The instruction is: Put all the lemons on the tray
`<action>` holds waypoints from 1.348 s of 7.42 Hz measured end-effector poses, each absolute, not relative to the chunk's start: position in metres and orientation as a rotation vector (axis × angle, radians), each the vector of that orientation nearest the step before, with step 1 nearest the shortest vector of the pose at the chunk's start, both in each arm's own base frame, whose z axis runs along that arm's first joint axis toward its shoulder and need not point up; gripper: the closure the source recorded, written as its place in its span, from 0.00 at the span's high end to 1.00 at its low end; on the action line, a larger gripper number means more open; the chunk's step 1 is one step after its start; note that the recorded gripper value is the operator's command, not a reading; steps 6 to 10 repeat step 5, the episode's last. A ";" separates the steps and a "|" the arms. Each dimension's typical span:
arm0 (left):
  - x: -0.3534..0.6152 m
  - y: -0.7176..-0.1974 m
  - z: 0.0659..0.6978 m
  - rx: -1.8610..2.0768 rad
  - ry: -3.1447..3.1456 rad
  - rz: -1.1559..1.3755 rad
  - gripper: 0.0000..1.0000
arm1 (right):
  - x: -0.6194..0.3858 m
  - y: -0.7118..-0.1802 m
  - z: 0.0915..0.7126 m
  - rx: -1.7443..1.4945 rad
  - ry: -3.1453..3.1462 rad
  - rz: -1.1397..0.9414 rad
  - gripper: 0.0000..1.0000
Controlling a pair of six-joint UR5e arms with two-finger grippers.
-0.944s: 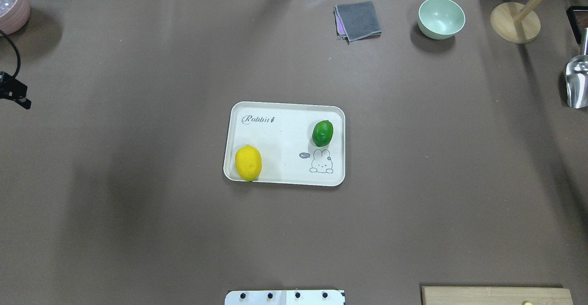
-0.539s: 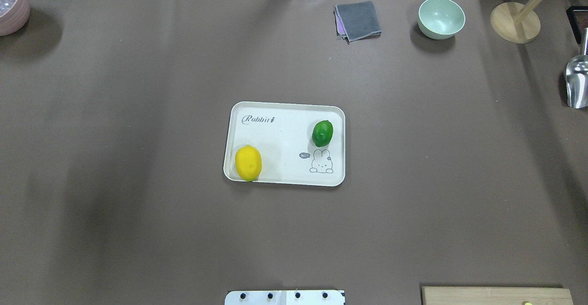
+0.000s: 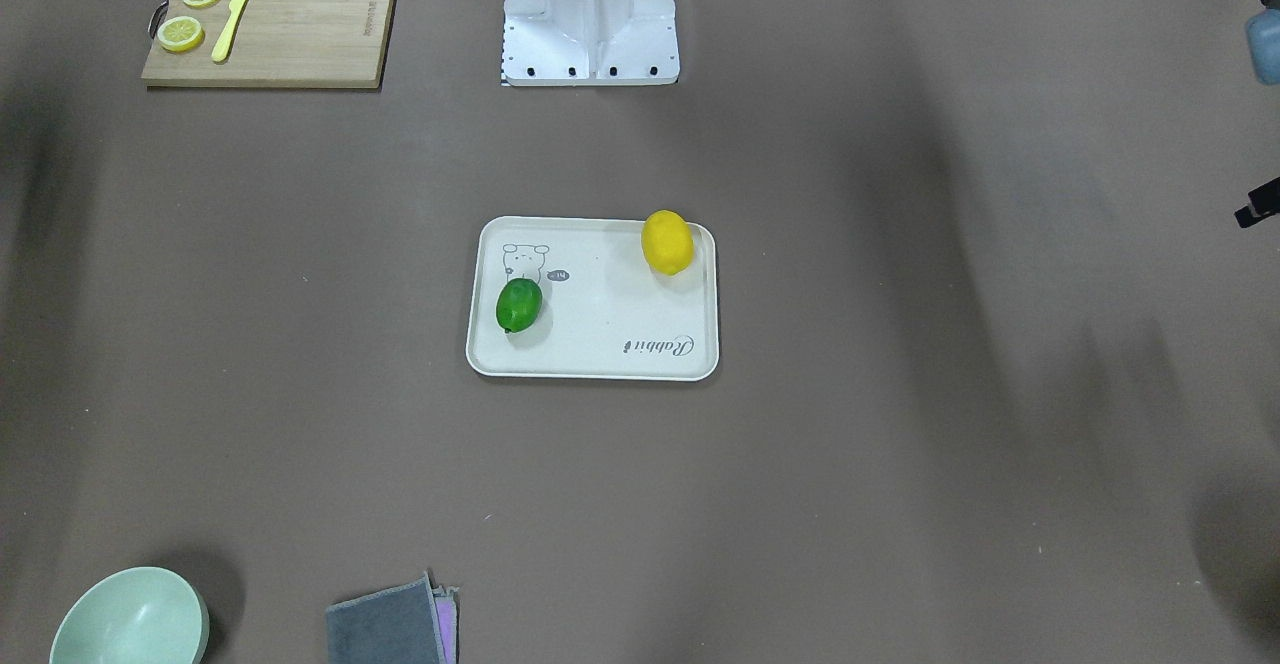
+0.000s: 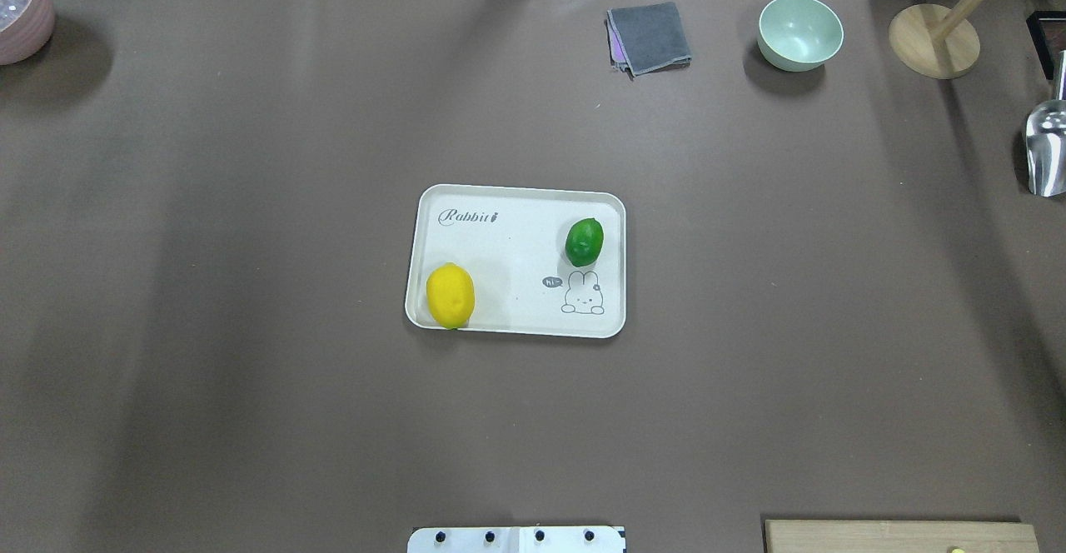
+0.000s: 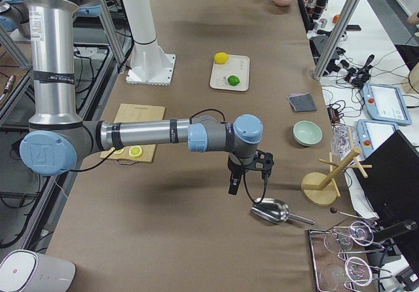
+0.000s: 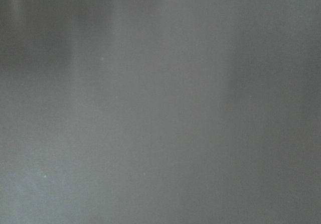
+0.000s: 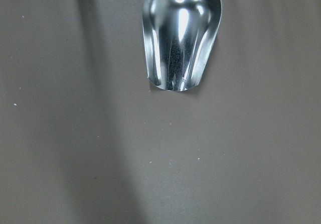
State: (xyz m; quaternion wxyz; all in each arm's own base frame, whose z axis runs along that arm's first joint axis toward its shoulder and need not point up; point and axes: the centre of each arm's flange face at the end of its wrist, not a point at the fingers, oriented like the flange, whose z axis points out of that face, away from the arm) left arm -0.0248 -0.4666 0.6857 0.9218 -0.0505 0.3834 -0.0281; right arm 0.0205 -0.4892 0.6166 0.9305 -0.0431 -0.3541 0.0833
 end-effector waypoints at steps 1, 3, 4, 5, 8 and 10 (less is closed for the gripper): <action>-0.037 -0.463 0.690 -0.106 0.787 -0.073 0.97 | 0.020 -0.489 0.616 -0.089 -0.732 0.170 1.00; -0.054 -0.459 0.693 -0.107 0.785 -0.107 0.97 | 0.020 -0.489 0.618 -0.095 -0.738 0.171 1.00; -0.060 -0.457 0.694 -0.110 0.782 -0.120 0.97 | 0.019 -0.489 0.619 -0.096 -0.739 0.171 1.00; -0.065 -0.456 0.695 -0.111 0.780 -0.133 0.97 | 0.019 -0.489 0.620 -0.098 -0.738 0.172 1.00; -0.065 -0.456 0.695 -0.111 0.780 -0.133 0.97 | 0.019 -0.489 0.620 -0.098 -0.738 0.172 1.00; -0.065 -0.456 0.695 -0.111 0.780 -0.133 0.97 | 0.019 -0.489 0.620 -0.098 -0.738 0.172 1.00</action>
